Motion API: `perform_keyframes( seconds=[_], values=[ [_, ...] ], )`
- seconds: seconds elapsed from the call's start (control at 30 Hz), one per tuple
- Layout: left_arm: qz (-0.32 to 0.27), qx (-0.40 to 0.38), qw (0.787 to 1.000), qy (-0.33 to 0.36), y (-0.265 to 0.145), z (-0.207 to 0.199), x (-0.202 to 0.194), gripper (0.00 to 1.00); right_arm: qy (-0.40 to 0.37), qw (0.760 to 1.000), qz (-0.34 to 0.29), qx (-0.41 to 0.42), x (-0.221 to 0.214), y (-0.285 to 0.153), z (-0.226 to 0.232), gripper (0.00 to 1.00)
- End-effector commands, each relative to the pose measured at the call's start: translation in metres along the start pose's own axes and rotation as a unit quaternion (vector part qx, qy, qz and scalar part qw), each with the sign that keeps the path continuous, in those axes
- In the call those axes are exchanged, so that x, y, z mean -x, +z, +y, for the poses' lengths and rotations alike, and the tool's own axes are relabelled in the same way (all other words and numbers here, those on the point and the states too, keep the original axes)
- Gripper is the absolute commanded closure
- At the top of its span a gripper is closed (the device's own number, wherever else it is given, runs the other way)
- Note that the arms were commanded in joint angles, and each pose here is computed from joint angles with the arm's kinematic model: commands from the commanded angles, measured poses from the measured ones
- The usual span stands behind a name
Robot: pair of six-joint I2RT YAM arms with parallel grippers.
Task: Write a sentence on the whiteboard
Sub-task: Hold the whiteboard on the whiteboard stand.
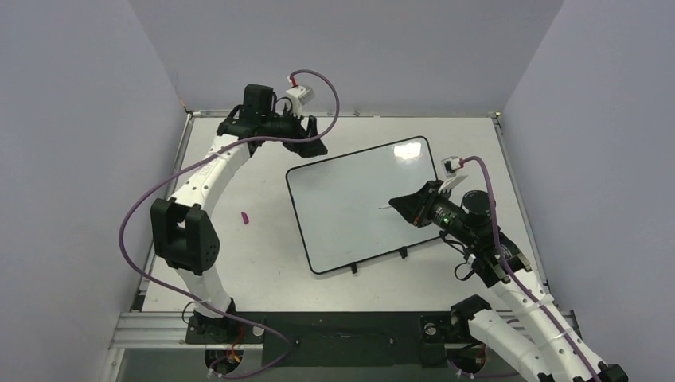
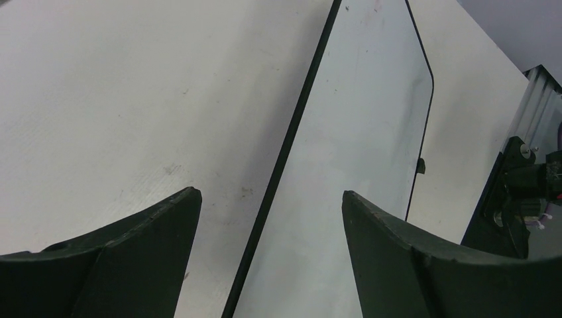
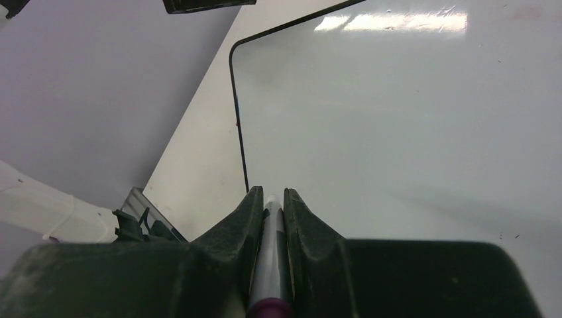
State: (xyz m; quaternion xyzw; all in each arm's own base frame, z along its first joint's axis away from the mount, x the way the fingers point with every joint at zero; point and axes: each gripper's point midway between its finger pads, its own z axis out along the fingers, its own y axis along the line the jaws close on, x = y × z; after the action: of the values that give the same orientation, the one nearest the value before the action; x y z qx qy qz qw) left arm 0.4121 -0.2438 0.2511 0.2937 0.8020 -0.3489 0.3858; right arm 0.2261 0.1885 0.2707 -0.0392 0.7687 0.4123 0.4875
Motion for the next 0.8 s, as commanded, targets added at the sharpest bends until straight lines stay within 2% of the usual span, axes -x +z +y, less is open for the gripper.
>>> perform_keyframes(
  seconds=[0.0,0.13,0.33,0.53,0.77],
  values=[
    [0.012,-0.07,0.997,0.007,0.013,-0.013,0.002,0.24,-0.013,0.999,-0.035,0.013,0.017,0.002,0.01,1.0],
    [0.036,-0.09,0.995,-0.014,0.021,-0.015,-0.012,0.25,-0.016,0.999,-0.031,0.019,0.015,0.005,0.013,1.0],
    [0.071,-0.114,0.99,-0.044,0.027,-0.017,-0.028,0.31,-0.016,0.999,-0.023,0.028,0.009,0.013,0.018,1.0],
    [0.056,-0.127,0.988,-0.063,0.036,-0.014,-0.036,0.36,-0.019,1.0,-0.012,0.019,0.005,0.019,0.02,1.0],
    [0.049,-0.127,0.986,-0.091,0.042,-0.012,-0.036,0.47,-0.025,1.0,-0.006,0.015,0.004,0.022,0.021,1.0]
  ],
)
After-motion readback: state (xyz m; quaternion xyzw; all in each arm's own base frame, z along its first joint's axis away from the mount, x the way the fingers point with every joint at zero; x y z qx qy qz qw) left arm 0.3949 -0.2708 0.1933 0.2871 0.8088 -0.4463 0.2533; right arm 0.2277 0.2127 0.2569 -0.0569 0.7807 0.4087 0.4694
